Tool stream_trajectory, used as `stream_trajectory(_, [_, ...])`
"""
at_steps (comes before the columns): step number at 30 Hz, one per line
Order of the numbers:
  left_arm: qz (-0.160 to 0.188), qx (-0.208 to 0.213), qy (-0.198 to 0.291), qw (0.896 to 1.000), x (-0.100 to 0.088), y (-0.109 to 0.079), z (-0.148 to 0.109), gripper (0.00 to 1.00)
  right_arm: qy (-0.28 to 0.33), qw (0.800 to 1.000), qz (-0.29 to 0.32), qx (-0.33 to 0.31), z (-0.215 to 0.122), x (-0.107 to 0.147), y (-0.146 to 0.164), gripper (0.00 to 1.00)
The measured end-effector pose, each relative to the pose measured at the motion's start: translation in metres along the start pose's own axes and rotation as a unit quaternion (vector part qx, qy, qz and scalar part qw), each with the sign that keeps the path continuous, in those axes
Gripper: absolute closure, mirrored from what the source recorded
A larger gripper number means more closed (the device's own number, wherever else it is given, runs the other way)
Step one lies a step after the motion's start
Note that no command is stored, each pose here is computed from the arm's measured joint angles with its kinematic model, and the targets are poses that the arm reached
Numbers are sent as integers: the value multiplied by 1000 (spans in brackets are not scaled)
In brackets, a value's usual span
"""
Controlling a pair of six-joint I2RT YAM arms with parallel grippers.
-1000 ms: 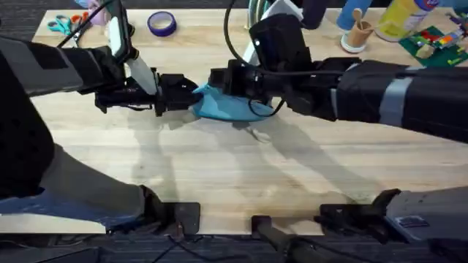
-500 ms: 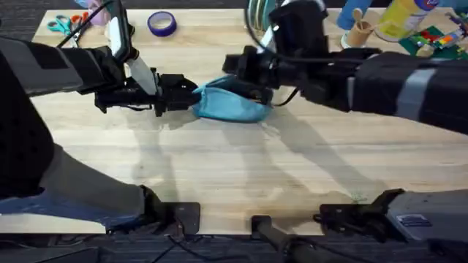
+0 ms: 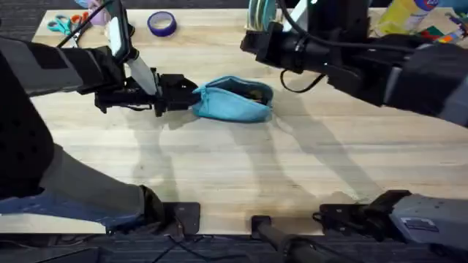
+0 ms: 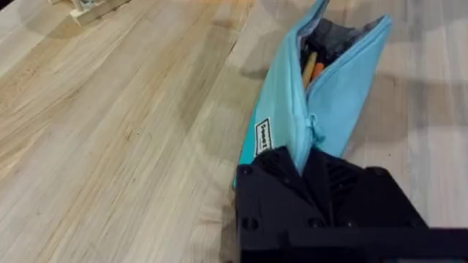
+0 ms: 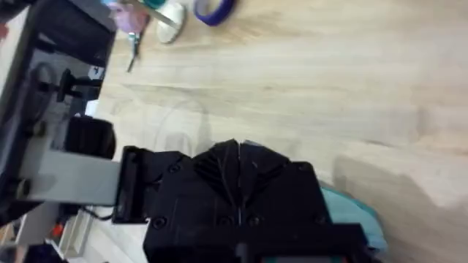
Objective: Unzip the bag, pick up the pens from the table one at a time and place them inside, then zip the bag closed.
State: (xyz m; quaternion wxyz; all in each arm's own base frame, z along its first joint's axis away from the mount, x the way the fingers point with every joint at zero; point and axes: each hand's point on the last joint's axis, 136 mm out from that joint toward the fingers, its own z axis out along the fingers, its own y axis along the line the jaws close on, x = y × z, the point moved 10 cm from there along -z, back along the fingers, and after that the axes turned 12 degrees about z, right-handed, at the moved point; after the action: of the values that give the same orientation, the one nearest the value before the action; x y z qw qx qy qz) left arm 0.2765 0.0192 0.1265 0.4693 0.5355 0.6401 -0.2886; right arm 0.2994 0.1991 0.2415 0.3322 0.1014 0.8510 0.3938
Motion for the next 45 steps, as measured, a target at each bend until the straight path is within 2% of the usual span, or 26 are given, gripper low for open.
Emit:
stream_trajectory(2, [0, 0, 0, 1000, 0, 0, 0, 957, -5, 1000, -21, -10, -9, -1, 8, 964])
stream_trajectory(3, [0, 0, 0, 1000, 0, 0, 0, 957, -6, 1000, -27, -14, -13, -1, 10, 902])
stream_trajectory(7, [0, 0, 0, 1000, 0, 0, 0, 957, -7, 999, -51, -18, -27, 0, 17, 313])
stream_trajectory(9, [0, 0, 0, 1000, 0, 0, 0, 957, -2, 998, -55, -12, -30, 1, 15, 50])
stream_trajectory(10, [0, 0, 0, 1000, 0, 0, 0, 957, 1, 998, -58, -8, -31, 2, 15, 17])
stream_trajectory(16, [0, 0, 0, 1000, 0, 0, 0, 957, 17, 998, -61, 1, -31, 8, 13, 5])
stream_trajectory(17, [1, 0, 0, 1000, 0, 0, 0, 927, 18, 998, -62, 1, -30, 9, 14, 5])
stream_trajectory(18, [2, 0, 0, 1000, 0, 0, 0, 802, 19, 998, -62, 0, -30, 10, 14, 5])
stream_trajectory(22, [0, -2, 0, 1000, 0, 0, -1, 180, 20, 998, -64, -1, -30, 11, 15, 4])
stream_trajectory(23, [-3, -1, 0, 1000, 0, 0, -1, 52, 20, 998, -65, -1, -30, 11, 15, 4])
stream_trajectory(24, [-2, -1, 0, 1000, 0, 0, -1, 9, 20, 998, -65, -1, -30, 11, 15, 5])
stream_trajectory(32, [-7, 0, 0, 1000, 0, -1, -1, 8, 20, 998, -65, -1, -30, 11, 15, 4])
stream_trajectory(38, [-61, 9, -2, 998, 1, -10, -7, 7, 22, 998, -66, -2, -30, 12, 16, 4])
stream_trajectory(45, [-127, -5, -4, 992, 5, -17, -26, 8, 40, 995, -88, -15, -29, 25, 26, 4])
